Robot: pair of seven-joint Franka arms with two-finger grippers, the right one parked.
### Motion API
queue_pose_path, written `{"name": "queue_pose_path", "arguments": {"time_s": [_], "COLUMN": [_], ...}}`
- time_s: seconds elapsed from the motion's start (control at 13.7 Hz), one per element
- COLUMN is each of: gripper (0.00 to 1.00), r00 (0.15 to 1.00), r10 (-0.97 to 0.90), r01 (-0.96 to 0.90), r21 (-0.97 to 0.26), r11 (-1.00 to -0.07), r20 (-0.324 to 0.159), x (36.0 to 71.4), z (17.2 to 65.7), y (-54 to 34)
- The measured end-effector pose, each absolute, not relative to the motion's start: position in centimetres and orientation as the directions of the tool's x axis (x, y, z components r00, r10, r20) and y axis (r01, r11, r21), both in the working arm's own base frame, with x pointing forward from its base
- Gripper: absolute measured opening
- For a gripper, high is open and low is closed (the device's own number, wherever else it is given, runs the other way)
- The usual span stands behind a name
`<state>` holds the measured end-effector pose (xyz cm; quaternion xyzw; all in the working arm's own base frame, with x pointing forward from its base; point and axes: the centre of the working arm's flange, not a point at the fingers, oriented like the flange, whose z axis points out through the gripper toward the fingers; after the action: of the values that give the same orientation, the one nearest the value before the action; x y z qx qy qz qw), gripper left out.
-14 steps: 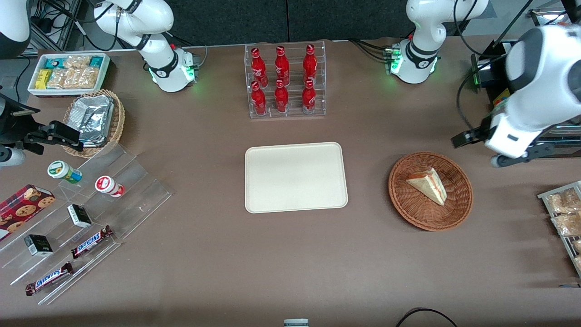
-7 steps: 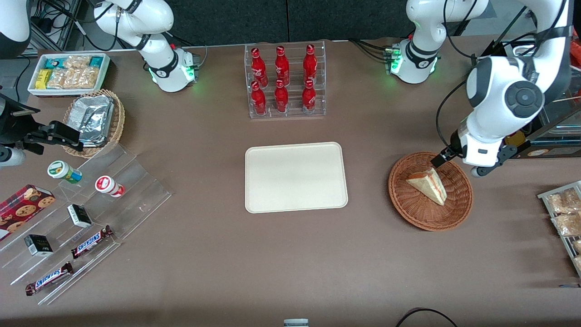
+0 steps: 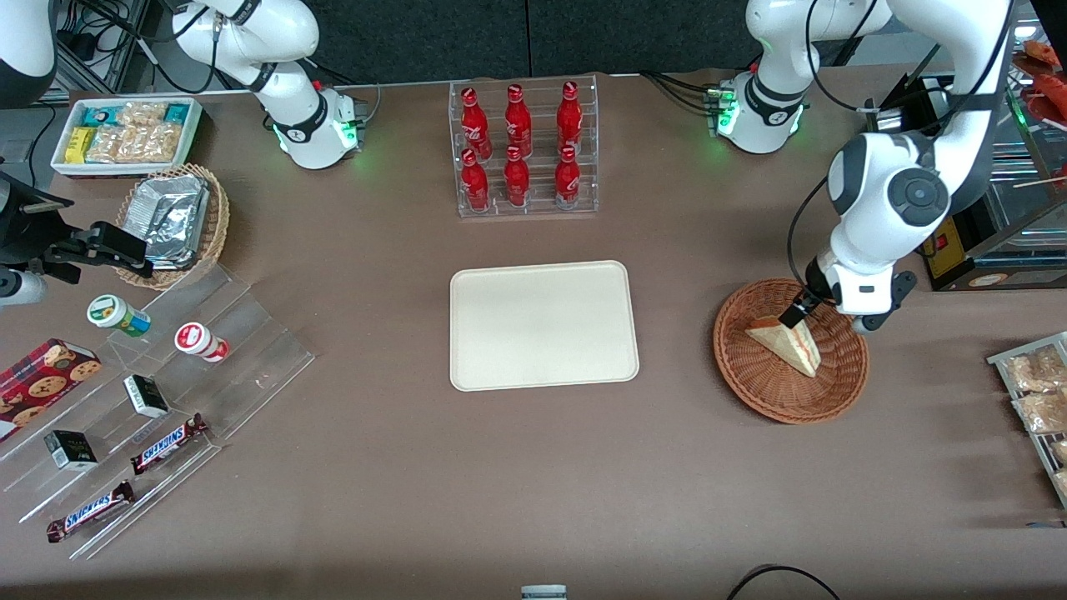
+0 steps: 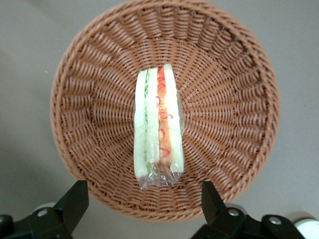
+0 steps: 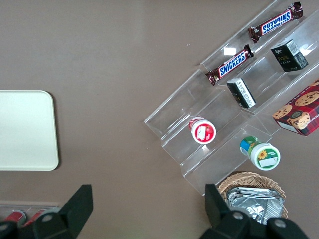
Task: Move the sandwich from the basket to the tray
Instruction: 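Lower the left gripper and close it on the sandwich's wrapped end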
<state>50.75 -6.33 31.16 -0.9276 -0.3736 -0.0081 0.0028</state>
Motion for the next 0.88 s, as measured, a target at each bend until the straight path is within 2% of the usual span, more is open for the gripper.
{"name": "queue_pose_path", "arguments": {"time_s": [0.29, 0.88], "gripper": [1.0, 1.0], "r00": [0.72, 0.713], "r10": [0.694, 0.702], "r01": [0.694, 0.702], "r21": [-0.008, 0.007], "r11": [-0.719, -0.713], "r20": [-0.001, -0.003], "x": [50.6, 51.1], "z": [28.6, 25.3], "y": [-6.2, -5.8]}}
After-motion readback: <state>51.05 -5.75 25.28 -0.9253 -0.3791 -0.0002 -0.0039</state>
